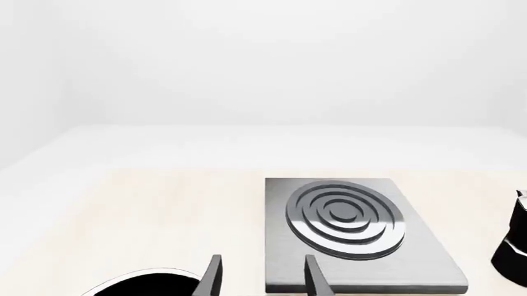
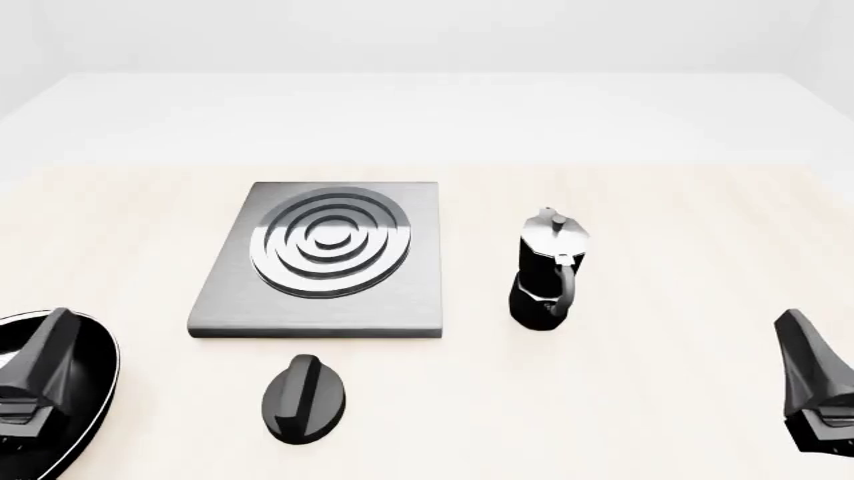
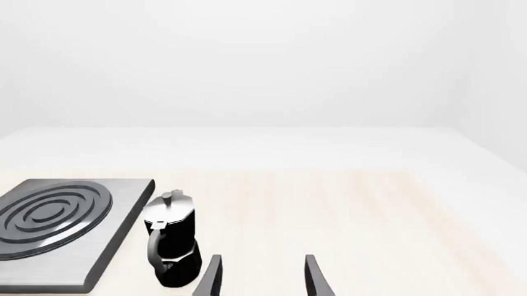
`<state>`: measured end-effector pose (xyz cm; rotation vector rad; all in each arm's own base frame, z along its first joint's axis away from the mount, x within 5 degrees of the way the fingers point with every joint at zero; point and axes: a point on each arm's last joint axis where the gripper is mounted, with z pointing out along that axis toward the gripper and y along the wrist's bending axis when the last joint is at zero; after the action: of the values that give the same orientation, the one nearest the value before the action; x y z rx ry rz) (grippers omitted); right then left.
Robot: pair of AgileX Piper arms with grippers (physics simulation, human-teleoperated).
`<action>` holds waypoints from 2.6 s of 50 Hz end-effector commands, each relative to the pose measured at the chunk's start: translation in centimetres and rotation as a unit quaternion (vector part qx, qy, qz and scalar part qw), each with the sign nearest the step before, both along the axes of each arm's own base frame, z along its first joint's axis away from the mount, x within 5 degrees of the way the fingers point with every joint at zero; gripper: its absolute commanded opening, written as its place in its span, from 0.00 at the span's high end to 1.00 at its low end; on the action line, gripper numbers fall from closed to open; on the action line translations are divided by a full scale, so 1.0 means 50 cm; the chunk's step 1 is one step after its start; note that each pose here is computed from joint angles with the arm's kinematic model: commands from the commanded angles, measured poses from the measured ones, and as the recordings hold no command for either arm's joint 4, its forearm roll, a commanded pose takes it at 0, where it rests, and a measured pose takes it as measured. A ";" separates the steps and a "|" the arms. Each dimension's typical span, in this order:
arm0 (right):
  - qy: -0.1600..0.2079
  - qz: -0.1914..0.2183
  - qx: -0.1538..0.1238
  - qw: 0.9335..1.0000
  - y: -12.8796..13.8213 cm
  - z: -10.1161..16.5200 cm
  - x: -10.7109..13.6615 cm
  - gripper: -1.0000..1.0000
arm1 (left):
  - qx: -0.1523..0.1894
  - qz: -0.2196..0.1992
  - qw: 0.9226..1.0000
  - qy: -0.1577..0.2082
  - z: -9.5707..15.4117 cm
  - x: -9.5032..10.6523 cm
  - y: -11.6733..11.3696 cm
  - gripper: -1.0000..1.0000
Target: Turn on the stove.
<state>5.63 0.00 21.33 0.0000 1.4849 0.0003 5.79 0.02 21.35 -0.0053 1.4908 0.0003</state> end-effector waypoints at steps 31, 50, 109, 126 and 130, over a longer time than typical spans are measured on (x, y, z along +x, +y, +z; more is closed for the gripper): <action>0.007 -0.013 -0.030 0.999 -0.002 -0.001 0.002 0.00 | -0.017 -0.076 0.986 0.147 0.114 0.103 -0.034 0.00; 0.011 -0.015 -0.035 0.999 -0.003 -0.002 0.004 0.00 | -0.076 -0.141 0.957 0.240 0.071 0.168 -0.096 0.00; 0.005 -0.013 -0.023 1.000 -0.003 -0.002 0.001 0.00 | -0.047 -0.195 0.930 0.307 -0.047 0.203 -0.159 0.00; 0.007 -0.012 -0.019 1.000 -0.002 -0.002 0.001 0.00 | -0.071 -0.201 0.914 0.344 -0.094 0.208 -0.182 0.00; 0.007 -0.012 -0.018 1.000 -0.002 -0.002 0.001 0.00 | -0.073 -0.201 0.913 0.347 -0.097 0.209 -0.185 0.00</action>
<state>5.70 -0.12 21.23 -0.0139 1.4976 -0.0498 16.16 -8.78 17.35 0.2110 2.1493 -0.4697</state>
